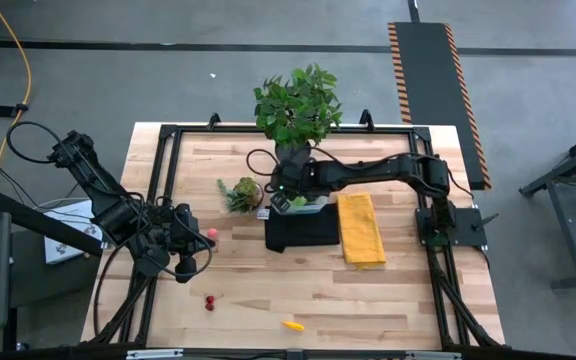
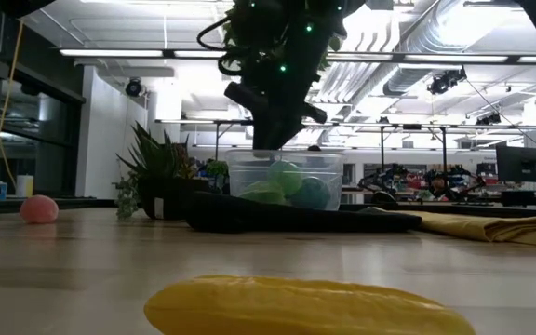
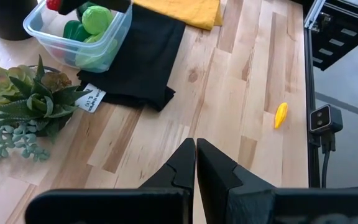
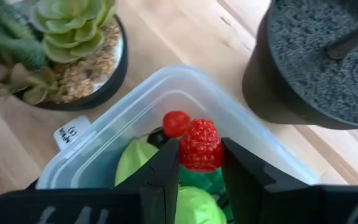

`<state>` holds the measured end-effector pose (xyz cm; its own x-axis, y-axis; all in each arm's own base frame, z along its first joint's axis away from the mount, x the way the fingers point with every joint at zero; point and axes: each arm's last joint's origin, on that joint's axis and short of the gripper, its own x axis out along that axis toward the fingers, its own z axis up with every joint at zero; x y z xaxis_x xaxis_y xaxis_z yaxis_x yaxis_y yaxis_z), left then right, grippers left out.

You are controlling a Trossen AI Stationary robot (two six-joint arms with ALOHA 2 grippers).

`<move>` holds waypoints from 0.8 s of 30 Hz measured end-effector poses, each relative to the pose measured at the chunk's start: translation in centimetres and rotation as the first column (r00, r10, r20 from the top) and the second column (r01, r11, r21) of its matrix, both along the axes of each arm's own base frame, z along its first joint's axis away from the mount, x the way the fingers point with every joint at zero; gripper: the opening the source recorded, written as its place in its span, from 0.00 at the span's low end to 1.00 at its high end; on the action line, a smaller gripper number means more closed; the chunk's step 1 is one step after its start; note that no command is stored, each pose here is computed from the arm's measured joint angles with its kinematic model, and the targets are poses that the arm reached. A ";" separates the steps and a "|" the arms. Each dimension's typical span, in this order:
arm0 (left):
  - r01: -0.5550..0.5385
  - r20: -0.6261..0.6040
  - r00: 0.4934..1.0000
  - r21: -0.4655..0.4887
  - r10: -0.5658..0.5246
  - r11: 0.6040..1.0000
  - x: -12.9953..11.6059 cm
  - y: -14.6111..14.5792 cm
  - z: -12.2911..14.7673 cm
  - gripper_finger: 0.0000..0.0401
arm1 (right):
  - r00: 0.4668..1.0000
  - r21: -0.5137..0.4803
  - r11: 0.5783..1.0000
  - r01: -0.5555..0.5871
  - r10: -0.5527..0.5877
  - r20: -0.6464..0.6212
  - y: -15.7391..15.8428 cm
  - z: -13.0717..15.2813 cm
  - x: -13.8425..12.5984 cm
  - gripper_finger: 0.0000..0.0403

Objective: Pick and placing Produce into tupperware
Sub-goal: Put the raspberry into the transparent bin

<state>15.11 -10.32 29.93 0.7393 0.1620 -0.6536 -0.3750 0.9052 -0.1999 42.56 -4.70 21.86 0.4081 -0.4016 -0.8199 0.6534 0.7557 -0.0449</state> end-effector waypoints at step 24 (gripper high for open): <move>-0.009 0.006 1.000 -0.001 0.009 1.000 0.0 0.0 0.0 0.01 | 1.000 -0.004 1.000 -0.012 0.012 -0.014 -0.6 0.0 -0.1 0.22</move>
<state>15.11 -10.30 29.95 0.7416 0.1676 -0.6495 -0.3817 0.9017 -0.2032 42.47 -5.31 21.84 0.4013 -0.4002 -0.8239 0.6437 0.7631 -0.0571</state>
